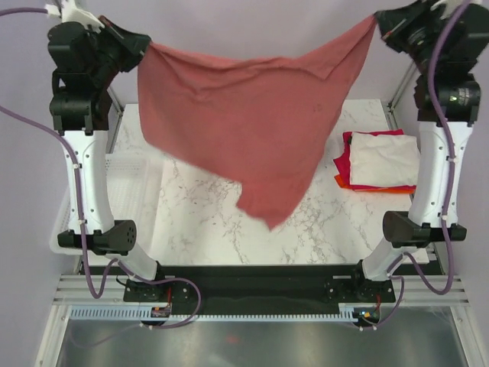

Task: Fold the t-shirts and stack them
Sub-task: Flatten the tshirt out

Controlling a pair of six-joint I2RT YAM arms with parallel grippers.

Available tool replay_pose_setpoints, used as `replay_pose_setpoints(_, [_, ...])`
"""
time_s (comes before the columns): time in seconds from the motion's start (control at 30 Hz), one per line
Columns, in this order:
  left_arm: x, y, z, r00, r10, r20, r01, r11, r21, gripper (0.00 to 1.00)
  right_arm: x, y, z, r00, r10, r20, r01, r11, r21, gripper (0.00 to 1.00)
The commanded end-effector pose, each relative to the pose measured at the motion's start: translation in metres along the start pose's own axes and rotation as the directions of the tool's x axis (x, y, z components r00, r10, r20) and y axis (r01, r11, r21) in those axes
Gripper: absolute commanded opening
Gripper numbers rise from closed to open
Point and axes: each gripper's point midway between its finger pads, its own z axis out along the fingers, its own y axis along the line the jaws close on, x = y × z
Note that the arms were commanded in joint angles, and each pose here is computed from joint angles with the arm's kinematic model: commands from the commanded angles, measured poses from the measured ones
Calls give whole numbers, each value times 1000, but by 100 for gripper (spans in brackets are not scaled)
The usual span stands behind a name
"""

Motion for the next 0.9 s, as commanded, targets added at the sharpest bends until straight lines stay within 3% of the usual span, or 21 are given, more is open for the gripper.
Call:
replay_pose_setpoints(0.0, [-64, -47, -22, 977, -25, 213, -7, 989, 148, 2, -92, 62, -47, 967, 97, 236, -31, 963, -269, 0])
replay_pose_setpoints(0.1, [-73, -42, -3, 968, -30, 249, -8, 989, 150, 2, -102, 59, -35, 968, 172, 184, -88, 917, -389, 0])
replay_pose_setpoints(0.2, [-65, -7, 29, 973, -42, 226, 21, 995, 95, 2, -78, 35, -9, 979, 174, 107, -120, 914, -388, 0])
replay_pose_setpoints(0.23, [-42, 14, 47, 984, -47, 170, 37, 997, 61, 2, -53, 14, 5, 980, 193, 42, -166, 922, -350, 0])
replay_pose_setpoints(0.3, [-27, 20, 56, 988, -48, 145, 37, 996, 82, 2, -40, 17, -7, 987, 157, 28, -134, 913, -385, 0])
replay_pose_setpoints(0.33, [2, 45, 70, 994, -64, 87, 60, 997, 43, 2, -5, -13, 6, 983, 181, -36, -183, 928, -324, 0])
replay_pose_setpoints(0.4, [9, 47, 68, 993, -62, 104, 55, 996, 68, 2, 2, -12, -14, 988, 154, -7, -148, 936, -320, 0])
replay_pose_setpoints(0.43, [36, 67, 74, 996, -71, 59, 69, 997, 32, 2, 31, -37, -11, 987, 151, -50, -159, 952, -261, 0])
replay_pose_setpoints(0.5, [46, 71, 69, 996, -63, 57, 60, 997, 45, 2, 43, -41, -30, 990, 133, -47, -140, 963, -229, 0])
replay_pose_setpoints(0.53, [71, 89, 71, 997, -75, 11, 75, 997, 13, 2, 71, -66, -31, 984, 153, -89, -166, 975, -151, 0])
replay_pose_setpoints(0.63, [106, 101, 61, 995, -94, -47, 95, 995, 21, 2, 98, -82, -55, 980, 167, -105, -176, 981, -79, 0])
replay_pose_setpoints(0.7, [124, 102, 53, 992, -98, -85, 101, 994, 33, 2, 102, -78, -75, 983, 161, -91, -167, 983, -69, 0])
replay_pose_setpoints(0.87, [175, 122, 9, 983, -95, -155, 94, 995, -16, 2, 147, -93, -117, 973, 165, -160, -167, 986, 6, 0])
